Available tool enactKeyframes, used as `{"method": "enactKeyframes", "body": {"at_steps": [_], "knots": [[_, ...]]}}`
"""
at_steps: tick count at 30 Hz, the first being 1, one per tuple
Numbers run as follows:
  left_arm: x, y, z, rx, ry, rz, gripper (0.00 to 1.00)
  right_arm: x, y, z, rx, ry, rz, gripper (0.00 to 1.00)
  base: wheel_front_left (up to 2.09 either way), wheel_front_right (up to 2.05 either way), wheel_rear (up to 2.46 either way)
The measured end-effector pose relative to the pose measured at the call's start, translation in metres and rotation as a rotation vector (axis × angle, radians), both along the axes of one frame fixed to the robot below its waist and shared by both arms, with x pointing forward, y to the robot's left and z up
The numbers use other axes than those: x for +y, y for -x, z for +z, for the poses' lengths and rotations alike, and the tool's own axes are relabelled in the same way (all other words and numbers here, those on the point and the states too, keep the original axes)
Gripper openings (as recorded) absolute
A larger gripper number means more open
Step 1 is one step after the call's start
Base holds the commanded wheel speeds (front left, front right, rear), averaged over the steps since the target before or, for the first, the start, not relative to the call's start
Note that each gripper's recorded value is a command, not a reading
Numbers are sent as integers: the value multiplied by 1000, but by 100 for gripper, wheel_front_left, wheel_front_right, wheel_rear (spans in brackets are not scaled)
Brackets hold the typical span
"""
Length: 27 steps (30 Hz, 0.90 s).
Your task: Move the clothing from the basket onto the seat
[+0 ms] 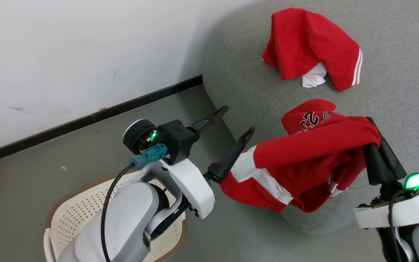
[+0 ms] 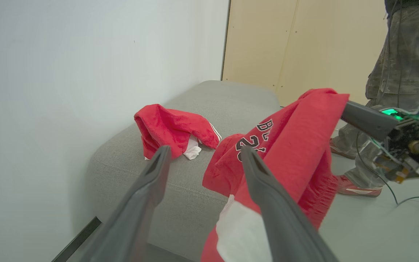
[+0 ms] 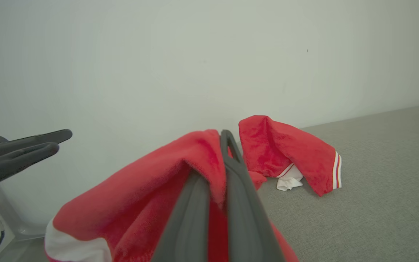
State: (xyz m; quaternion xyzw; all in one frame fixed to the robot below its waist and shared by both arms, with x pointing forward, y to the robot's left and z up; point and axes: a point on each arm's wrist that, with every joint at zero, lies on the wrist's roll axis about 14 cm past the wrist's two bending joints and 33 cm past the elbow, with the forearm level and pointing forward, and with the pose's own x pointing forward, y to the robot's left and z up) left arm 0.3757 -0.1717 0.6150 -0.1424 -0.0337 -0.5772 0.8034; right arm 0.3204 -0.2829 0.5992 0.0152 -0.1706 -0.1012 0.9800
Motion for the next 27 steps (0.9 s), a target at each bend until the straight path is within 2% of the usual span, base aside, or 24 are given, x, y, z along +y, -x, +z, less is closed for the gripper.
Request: {"method": "enactKeyframes", "body": {"at_steps": [15,27], "knots": [[-14,-5,-13,23,-14,-35,100,-3,2,-11,47,3,-23,0,0,0,0],[-14,-14,-27,61,-28,-31,100,-17,-31,20,1,140,-25,0,0,0,0]]}}
